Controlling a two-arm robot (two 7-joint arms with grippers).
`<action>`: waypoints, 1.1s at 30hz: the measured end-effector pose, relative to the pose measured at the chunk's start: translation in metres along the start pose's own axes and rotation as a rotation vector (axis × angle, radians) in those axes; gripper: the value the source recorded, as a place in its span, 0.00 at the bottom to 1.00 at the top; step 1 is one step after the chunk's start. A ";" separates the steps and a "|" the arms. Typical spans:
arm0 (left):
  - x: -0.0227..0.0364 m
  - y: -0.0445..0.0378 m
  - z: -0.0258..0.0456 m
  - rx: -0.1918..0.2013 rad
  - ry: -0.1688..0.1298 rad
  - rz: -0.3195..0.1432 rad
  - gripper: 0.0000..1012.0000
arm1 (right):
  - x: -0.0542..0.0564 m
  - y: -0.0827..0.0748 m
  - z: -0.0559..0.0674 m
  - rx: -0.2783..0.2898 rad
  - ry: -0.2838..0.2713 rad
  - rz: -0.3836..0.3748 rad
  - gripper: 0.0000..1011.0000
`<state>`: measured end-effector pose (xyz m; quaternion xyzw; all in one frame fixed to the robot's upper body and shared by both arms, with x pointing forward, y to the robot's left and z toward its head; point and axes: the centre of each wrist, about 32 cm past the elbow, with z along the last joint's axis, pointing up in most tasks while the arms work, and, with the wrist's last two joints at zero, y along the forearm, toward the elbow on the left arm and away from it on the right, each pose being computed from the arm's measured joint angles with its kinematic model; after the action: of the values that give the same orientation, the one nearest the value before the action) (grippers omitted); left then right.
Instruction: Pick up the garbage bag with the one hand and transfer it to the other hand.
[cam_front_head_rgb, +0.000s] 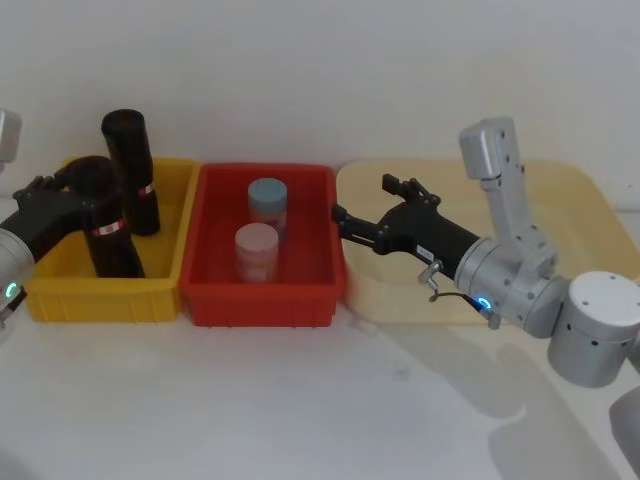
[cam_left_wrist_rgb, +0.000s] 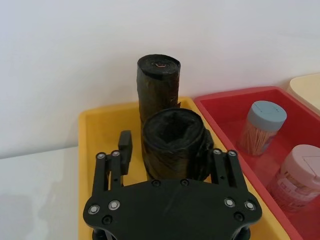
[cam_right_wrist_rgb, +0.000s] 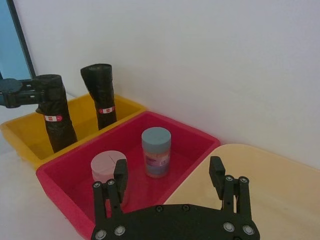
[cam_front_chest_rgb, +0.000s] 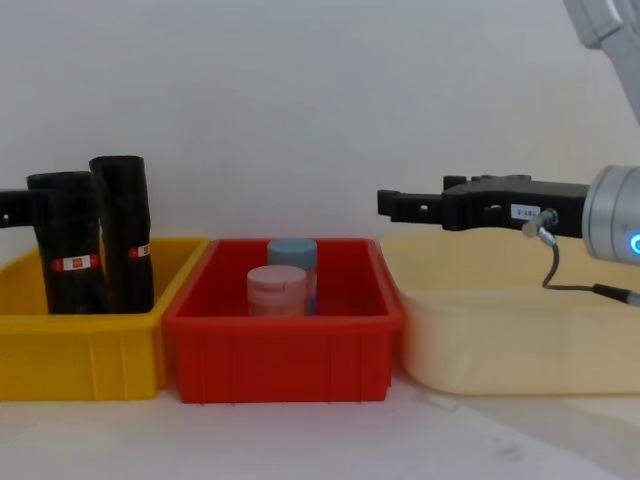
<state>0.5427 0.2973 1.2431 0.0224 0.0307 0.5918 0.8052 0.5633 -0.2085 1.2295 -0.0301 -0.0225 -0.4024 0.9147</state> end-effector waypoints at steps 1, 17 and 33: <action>0.0001 -0.0003 -0.0001 0.000 0.000 0.000 0.78 | 0.000 0.000 0.000 0.000 0.001 0.002 0.99; 0.0004 -0.0017 -0.0003 0.000 -0.001 0.000 0.44 | 0.004 0.031 0.008 -0.073 0.022 0.103 0.99; 0.0007 -0.0021 -0.0004 0.001 -0.001 0.001 0.35 | 0.010 0.076 0.023 -0.194 0.064 0.267 0.99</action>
<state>0.5448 0.2973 1.2425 0.0229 0.0305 0.5921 0.8050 0.6260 -0.1630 1.2498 -0.1080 0.0497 -0.2785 0.9530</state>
